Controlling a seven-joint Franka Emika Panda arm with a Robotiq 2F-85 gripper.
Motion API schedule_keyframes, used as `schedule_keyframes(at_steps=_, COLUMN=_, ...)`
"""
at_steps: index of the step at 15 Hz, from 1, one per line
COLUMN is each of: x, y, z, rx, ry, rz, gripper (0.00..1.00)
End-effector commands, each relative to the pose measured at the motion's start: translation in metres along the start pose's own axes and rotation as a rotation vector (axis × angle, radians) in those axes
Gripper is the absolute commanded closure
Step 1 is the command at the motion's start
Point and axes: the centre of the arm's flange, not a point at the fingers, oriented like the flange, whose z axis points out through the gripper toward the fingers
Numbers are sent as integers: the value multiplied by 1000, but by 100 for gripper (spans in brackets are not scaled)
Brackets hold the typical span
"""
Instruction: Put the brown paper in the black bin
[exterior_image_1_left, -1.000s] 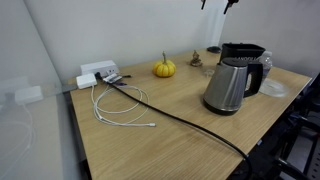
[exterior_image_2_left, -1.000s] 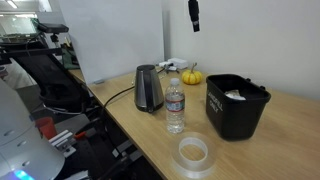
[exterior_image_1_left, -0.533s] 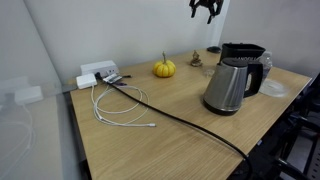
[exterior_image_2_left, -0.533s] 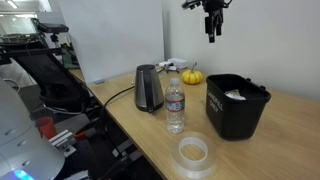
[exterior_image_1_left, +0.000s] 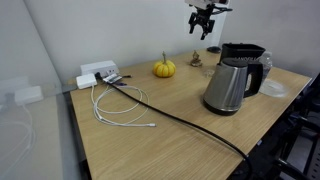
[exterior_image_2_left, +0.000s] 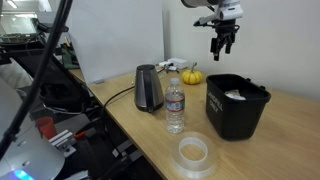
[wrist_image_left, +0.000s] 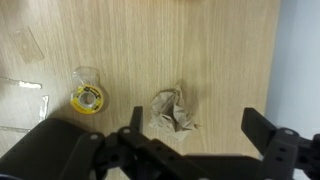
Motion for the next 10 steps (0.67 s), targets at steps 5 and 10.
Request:
schedule_keyframes(at_steps=5, x=-3, y=-12, z=13, rx=0, ry=-1, rz=4, gripper=0)
schedule_keyframes(at_steps=10, x=-1, y=-14, z=16, rx=1, ry=2, rz=35, gripper=0)
